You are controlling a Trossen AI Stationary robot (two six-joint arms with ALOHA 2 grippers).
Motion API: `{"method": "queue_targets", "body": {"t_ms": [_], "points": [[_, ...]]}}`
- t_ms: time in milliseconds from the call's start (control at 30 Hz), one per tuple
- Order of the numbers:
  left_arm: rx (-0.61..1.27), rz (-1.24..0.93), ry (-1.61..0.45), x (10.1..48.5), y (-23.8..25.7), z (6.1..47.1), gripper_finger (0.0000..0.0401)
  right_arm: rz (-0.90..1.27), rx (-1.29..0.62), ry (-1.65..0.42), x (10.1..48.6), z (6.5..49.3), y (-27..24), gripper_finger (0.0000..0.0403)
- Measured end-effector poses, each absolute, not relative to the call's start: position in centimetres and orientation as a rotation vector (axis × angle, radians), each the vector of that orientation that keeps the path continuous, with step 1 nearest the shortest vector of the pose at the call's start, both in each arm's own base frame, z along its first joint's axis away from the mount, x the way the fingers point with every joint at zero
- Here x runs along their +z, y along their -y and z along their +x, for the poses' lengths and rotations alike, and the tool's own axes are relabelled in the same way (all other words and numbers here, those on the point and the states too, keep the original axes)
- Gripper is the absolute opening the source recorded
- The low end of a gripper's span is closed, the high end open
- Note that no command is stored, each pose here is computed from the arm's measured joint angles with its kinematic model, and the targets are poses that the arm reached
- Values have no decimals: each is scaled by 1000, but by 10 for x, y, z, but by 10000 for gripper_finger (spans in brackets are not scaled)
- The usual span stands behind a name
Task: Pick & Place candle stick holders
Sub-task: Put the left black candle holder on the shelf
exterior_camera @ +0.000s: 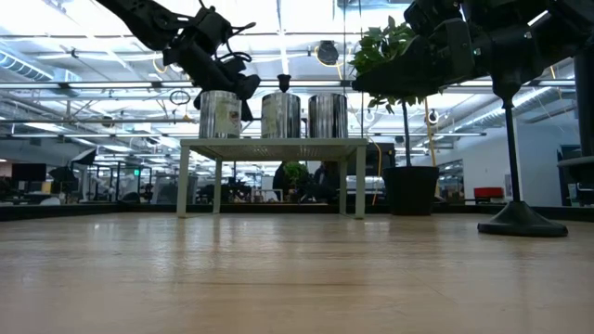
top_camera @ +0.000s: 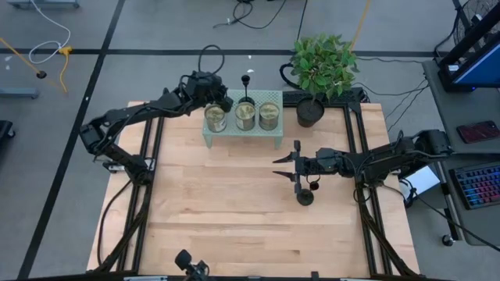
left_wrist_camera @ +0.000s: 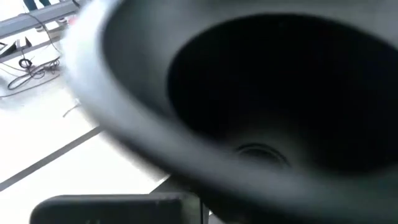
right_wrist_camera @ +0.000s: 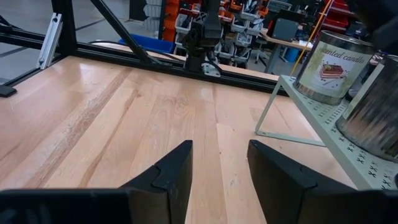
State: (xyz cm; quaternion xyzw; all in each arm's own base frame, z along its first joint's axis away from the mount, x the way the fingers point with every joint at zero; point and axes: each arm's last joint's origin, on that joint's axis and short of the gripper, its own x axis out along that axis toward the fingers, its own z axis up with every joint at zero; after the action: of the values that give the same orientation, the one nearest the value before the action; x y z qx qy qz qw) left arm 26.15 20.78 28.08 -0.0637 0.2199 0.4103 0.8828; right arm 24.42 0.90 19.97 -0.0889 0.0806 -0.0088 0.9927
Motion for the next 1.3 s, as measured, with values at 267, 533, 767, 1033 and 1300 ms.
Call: {"method": "queue_targets", "body": {"t_ms": [267,533,767,1033,1300], "points": [[831,-100,-464,281,-204,265,72,-178,-18,-162,200,244,-9,146],[828,-80,-470,282,-204,265,129,-178,-18,-162,200,244,-9,146],[827,-79,-469,283,-203,264,188,-178,-18,-162,200,244,-9,146],[809,-57,-387,314,-185,250,202,-178,-18,-162,200,244,-9,146],[714,-41,-291,347,-157,230,202,-179,-18,-162,200,244,-9,146]]}}
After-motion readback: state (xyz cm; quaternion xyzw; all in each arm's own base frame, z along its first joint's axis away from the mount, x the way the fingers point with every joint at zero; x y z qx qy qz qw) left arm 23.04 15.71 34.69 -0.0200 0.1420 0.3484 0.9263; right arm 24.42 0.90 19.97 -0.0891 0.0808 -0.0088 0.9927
